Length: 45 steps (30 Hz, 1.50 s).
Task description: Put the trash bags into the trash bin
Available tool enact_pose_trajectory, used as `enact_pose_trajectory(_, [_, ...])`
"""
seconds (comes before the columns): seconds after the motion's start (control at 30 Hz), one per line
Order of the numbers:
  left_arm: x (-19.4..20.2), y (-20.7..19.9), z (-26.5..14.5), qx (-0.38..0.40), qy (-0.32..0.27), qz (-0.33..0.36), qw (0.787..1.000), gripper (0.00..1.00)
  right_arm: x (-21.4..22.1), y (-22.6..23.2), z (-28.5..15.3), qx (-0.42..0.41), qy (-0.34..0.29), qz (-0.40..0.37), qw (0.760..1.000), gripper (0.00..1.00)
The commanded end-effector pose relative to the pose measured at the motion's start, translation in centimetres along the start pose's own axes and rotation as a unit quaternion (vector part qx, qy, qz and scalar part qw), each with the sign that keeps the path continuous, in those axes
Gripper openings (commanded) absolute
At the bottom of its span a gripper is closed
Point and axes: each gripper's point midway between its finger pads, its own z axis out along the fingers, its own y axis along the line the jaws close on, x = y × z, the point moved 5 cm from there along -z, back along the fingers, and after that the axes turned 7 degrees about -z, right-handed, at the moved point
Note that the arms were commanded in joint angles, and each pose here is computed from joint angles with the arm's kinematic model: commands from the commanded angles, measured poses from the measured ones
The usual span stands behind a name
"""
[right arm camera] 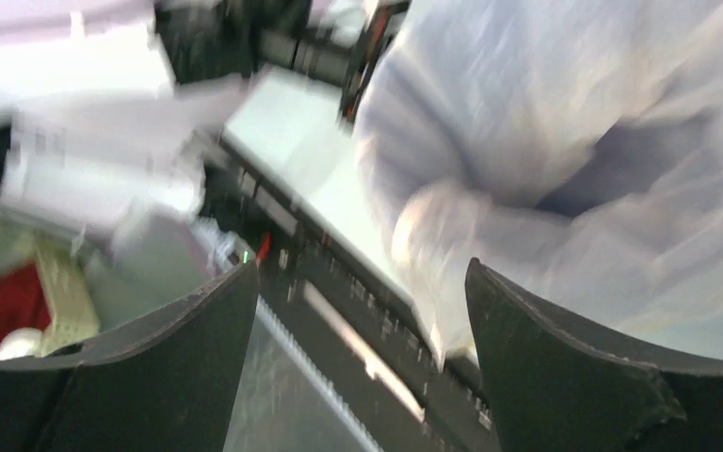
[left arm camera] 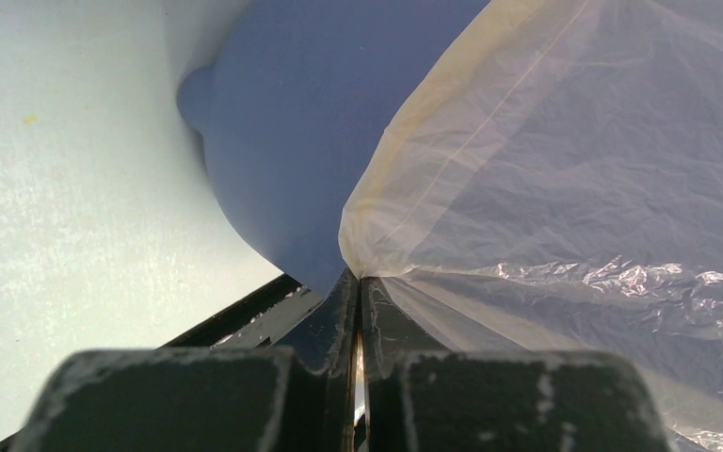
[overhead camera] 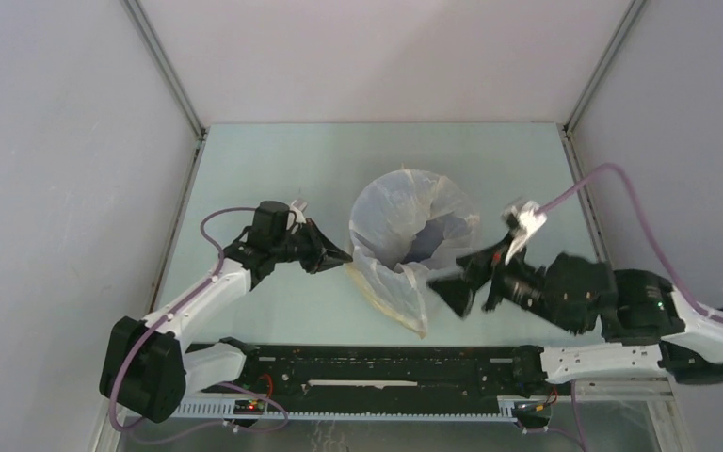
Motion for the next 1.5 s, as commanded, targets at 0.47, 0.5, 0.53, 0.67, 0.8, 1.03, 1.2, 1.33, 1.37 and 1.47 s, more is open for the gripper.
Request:
enact_pose_trajectory(0.47, [-0.9, -2.6, -0.2, 0.02, -0.015, 0.034, 0.999, 0.06, -2.4, -9.7, 14.9, 0.158, 0.207, 0.028, 0.965, 0.69])
enact_pose_trajectory(0.5, [-0.9, -2.7, -0.1, 0.02, -0.014, 0.035, 0.999, 0.06, -1.9, -10.2, 15.5, 0.169, 0.213, 0.018, 0.962, 0.68])
enact_pose_trajectory(0.53, [-0.9, -2.7, -0.1, 0.02, -0.014, 0.037, 0.999, 0.05, -1.6, -10.8, 16.3, 0.18, 0.216, 0.01, 0.96, 0.67])
enact_pose_trajectory(0.67, [-1.1, -2.2, 0.2, 0.008, -0.021, 0.036, 0.999, 0.01, -0.9, -13.4, 19.1, 0.235, 0.202, -0.017, 0.951, 0.63])
enact_pose_trajectory(0.8, [-1.0, -1.3, 0.6, -0.005, -0.017, 0.027, 0.999, 0.0, -1.6, -15.7, 21.0, 0.281, 0.152, -0.003, 0.948, 0.62])
enact_pose_trajectory(1.03, [-1.0, -1.7, 0.8, -0.003, -0.019, 0.04, 0.999, 0.0, -2.7, -16.3, 22.5, 0.285, 0.062, -0.009, 0.956, 0.63])
enact_pose_trajectory(1.2, [-1.0, -1.5, 1.0, -0.008, -0.016, 0.042, 0.999, 0.0, -1.0, -14.8, 20.8, 0.233, 0.127, -0.025, 0.964, 0.68])
enact_pose_trajectory(1.33, [-1.0, -1.2, 1.2, -0.012, -0.008, 0.041, 0.999, 0.0, -0.2, -12.1, 17.2, 0.186, 0.168, -0.025, 0.968, 0.72])
enact_pose_trajectory(1.37, [-0.9, -1.2, 1.3, -0.013, -0.007, 0.041, 0.999, 0.0, 0.0, -11.5, 16.5, 0.171, 0.178, -0.026, 0.969, 0.72])
enact_pose_trajectory(1.47, [-1.1, -1.4, 1.4, -0.012, -0.005, 0.042, 0.999, 0.0, 1.3, -10.7, 15.2, 0.158, 0.21, -0.021, 0.965, 0.71])
